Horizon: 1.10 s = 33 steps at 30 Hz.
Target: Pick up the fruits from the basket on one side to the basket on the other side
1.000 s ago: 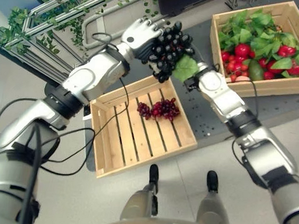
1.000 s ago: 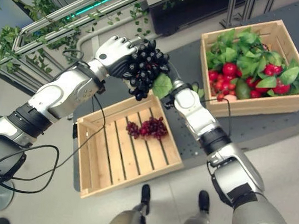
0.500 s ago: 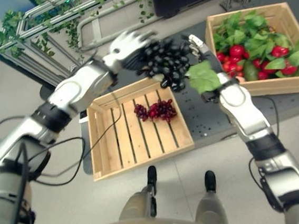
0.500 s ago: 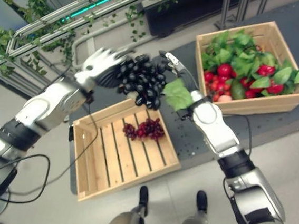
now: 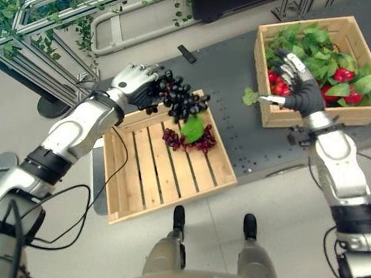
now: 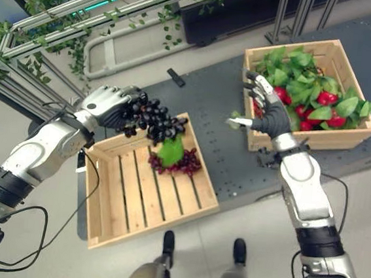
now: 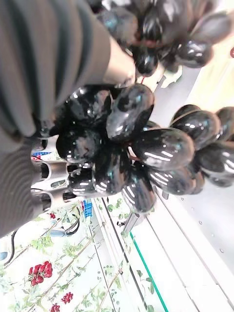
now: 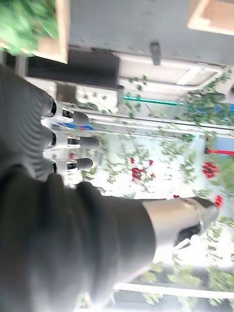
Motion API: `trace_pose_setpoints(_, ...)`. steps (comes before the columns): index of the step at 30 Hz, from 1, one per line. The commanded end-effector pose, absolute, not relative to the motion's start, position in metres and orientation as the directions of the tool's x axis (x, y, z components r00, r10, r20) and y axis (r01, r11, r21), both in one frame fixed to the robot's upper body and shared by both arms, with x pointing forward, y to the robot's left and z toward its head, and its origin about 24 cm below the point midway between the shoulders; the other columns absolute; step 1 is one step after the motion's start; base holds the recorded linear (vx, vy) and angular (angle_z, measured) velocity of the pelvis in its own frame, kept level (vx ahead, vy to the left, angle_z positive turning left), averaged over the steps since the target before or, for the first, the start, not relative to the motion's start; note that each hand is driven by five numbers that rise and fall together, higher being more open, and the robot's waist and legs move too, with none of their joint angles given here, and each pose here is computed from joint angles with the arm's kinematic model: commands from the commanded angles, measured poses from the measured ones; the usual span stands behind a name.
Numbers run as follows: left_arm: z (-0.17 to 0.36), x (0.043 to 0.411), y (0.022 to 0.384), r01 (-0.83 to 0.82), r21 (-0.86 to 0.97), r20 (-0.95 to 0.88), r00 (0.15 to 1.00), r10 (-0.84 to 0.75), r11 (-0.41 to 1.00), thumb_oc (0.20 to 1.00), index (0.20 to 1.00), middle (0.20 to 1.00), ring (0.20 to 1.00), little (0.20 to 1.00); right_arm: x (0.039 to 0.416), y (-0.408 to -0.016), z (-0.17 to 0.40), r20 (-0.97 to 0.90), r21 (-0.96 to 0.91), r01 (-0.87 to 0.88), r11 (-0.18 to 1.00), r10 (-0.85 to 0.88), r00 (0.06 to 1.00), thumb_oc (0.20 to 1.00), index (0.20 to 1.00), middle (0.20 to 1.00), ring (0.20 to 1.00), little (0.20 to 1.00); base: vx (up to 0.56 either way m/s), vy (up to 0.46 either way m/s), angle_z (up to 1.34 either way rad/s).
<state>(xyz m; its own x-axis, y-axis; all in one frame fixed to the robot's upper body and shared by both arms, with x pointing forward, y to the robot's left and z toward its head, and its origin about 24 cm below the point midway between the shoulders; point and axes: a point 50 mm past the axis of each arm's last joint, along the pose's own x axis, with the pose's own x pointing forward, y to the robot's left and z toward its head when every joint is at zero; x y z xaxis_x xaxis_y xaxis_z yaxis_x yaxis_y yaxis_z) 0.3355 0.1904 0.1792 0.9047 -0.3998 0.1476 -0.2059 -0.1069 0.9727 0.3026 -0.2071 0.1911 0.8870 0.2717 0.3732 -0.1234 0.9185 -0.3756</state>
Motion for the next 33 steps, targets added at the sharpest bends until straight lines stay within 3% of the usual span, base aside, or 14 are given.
trace_pose_setpoints(1, 0.233, 0.335, 0.204, -0.403, 0.91, 0.349, 0.869, -0.351, -0.094, 0.2, 0.2, 0.2, 0.2, 0.2, 0.285, -0.206, 0.213, 0.465, -0.407, -0.135, 0.903, 0.333, 0.82, 1.0, 1.0, 1.0, 1.0, 1.0, 0.0, 0.0, 0.0)
trace_pose_setpoints(14, 0.231, 0.34, 0.203, -0.384, 0.916, 0.328, 0.882, -0.338, -0.115, 0.2, 0.2, 0.2, 0.2, 0.2, 0.288, -0.203, 0.228, 0.458, -0.489, -0.118, 0.864, 0.37, 0.808, 1.0, 1.0, 1.0, 1.0, 1.0, 0.0, 0.0, 0.0)
trace_pose_setpoints(33, 0.217, 0.368, 0.13, -0.348, 0.937, 0.299, 0.841, -0.451, -0.028, 0.2, 0.2, 0.2, 0.2, 0.2, 0.331, -0.14, 0.228, 0.43, -0.486, -0.178, 0.856, 0.411, 0.804, 1.0, 1.0, 1.0, 1.0, 1.0, 0.0, -0.001, 0.02)
